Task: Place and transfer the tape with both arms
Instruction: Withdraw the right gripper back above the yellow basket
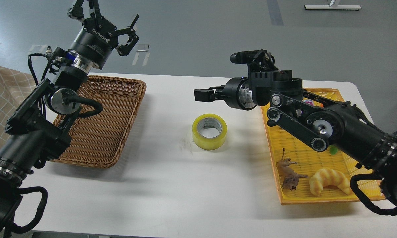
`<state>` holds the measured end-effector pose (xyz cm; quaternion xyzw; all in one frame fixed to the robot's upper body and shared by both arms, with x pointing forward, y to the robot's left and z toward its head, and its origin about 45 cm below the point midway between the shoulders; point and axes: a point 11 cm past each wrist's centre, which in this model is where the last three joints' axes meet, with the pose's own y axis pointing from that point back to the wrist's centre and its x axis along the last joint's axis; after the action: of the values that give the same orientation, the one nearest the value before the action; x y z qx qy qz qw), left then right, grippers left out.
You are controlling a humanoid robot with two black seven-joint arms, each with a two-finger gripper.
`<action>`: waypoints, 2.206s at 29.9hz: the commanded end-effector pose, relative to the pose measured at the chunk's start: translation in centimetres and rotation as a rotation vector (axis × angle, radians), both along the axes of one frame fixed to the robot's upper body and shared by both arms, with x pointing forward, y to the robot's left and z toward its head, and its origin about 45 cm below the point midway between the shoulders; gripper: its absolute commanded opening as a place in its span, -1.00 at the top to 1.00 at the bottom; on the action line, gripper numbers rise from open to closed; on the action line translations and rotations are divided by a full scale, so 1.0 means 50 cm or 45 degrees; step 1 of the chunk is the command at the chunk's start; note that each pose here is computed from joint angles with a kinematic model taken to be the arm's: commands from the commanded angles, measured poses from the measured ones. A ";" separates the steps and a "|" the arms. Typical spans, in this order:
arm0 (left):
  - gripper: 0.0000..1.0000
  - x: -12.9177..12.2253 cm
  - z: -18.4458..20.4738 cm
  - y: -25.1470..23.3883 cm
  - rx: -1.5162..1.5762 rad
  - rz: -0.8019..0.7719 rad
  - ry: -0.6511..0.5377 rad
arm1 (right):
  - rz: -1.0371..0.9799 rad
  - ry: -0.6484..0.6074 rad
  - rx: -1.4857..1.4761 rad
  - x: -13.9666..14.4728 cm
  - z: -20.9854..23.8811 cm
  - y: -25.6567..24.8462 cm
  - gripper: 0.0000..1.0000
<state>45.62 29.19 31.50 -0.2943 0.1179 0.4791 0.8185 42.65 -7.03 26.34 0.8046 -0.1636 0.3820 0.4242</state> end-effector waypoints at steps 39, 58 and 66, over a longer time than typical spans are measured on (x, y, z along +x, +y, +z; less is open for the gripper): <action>-0.96 -0.002 0.005 0.012 0.053 0.004 -0.005 | -0.521 0.294 2.304 0.020 0.132 -0.380 -0.99; -0.96 -0.003 -0.002 0.001 0.163 -0.011 -0.011 | -0.640 0.515 2.320 0.040 0.077 -0.373 -0.99; -0.96 -0.005 -0.008 -0.015 0.341 -0.032 -0.040 | -0.643 0.575 2.352 0.039 0.076 -0.375 -0.99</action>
<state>45.40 28.63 31.24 -0.2080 0.0578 0.4770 0.8520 44.60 -25.85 30.27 0.8141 -0.4840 -0.1502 -0.2837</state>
